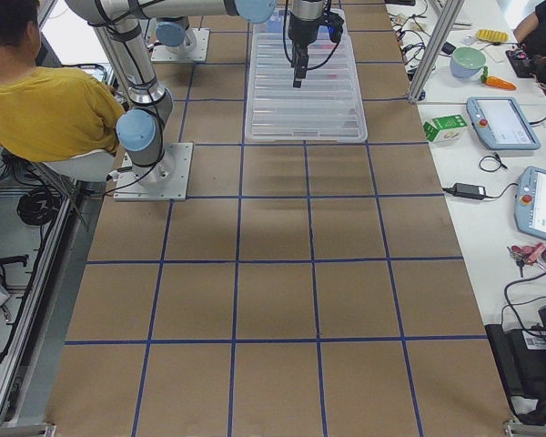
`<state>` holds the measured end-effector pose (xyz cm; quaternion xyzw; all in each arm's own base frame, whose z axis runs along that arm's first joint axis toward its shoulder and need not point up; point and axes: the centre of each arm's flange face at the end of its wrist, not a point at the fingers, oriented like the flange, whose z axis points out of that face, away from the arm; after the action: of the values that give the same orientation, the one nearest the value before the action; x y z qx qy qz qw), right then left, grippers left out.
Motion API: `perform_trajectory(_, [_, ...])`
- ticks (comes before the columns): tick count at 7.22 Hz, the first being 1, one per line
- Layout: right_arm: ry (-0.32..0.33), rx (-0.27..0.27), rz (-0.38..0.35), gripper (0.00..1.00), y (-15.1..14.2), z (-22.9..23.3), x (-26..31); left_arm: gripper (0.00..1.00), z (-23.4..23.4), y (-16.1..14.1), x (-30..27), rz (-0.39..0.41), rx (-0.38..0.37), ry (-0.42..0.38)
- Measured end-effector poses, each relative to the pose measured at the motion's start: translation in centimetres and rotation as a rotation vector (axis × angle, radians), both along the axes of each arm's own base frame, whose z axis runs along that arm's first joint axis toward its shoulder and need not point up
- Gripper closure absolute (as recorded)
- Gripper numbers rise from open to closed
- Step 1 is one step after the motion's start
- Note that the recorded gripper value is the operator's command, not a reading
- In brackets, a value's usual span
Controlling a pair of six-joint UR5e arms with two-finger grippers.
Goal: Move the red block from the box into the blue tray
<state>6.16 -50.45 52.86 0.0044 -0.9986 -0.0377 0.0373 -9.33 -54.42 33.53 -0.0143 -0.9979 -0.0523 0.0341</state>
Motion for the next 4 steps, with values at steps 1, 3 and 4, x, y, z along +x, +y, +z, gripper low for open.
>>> perform_trajectory(1, [0.002,0.0,0.001,0.0,0.0,0.0,0.0,1.0,3.5,0.0,0.1,0.002,-0.009,0.001])
perform_trajectory(3, [0.006,0.0,0.001,0.0,0.0,0.1,-0.1,1.0,7.9,-0.9,3.2,0.028,-0.049,-0.006])
perform_trajectory(4, [0.009,0.002,0.001,0.0,0.0,0.0,-0.1,1.0,8.8,-1.3,6.5,0.018,-0.066,-0.005])
